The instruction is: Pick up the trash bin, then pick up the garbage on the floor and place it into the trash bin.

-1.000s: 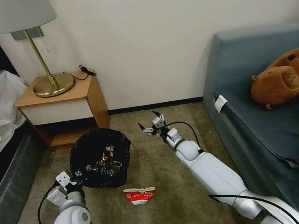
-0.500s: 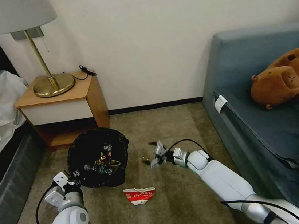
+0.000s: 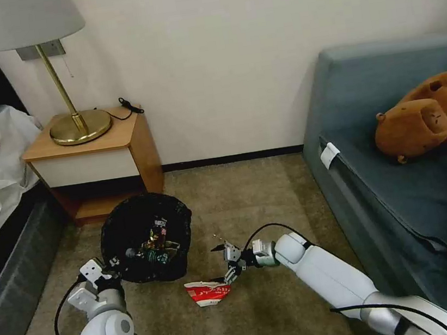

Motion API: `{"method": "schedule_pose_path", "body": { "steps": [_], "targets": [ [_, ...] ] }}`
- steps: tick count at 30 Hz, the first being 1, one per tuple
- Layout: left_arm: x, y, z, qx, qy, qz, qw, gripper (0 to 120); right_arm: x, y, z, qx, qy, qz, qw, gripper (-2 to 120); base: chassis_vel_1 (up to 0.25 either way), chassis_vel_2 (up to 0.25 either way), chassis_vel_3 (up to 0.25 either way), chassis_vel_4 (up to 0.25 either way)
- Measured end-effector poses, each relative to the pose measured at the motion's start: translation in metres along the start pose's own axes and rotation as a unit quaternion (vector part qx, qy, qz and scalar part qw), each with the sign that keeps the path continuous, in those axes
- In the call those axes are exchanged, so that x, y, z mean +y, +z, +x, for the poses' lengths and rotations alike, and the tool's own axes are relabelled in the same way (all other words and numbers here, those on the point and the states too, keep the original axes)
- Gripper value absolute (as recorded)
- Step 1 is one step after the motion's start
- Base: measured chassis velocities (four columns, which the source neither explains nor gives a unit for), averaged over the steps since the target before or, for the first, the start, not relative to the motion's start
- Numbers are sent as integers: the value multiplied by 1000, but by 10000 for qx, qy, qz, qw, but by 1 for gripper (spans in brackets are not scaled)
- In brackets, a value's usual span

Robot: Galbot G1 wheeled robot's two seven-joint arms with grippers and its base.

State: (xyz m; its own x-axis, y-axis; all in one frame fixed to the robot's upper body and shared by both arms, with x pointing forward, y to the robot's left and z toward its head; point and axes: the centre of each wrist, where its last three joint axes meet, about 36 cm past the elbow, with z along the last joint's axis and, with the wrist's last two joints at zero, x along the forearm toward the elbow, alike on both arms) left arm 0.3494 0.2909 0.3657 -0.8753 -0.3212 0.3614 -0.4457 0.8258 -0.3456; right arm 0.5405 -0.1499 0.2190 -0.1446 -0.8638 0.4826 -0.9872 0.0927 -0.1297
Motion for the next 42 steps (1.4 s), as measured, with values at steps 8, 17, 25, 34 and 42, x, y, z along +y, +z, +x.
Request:
{"method": "schedule_pose_path", "body": {
  "steps": [8, 17, 25, 34, 42],
  "targets": [
    [0, 0, -1, -19, -17, 41, 10000, 1, 6, 19, -9, 87, 67, -165, 9998, 100, 0, 0, 0, 0],
    [-2, 0, -1, -27, -4, 56, 10000, 1, 8, 38, -7, 251, 131, -182, 9994, 100, 0, 0, 0, 0],
    [-2, 0, -1, -44, 0, 57, 10000, 1, 19, 46, -11, 279, -34, -190, 9994, 100, 0, 0, 0, 0],
    [-1, -1, -2, -51, 14, 53, 10000, 1, 27, 53, -15, 248, -152, -202, 9994, 95, 0, 0, 0, 0],
    [-3, -3, -5, -84, 32, 73, 9999, 1, 26, 52, -16, 216, -275, -198, 9992, 66, 0, 0, 0, 0]
  ]
}}
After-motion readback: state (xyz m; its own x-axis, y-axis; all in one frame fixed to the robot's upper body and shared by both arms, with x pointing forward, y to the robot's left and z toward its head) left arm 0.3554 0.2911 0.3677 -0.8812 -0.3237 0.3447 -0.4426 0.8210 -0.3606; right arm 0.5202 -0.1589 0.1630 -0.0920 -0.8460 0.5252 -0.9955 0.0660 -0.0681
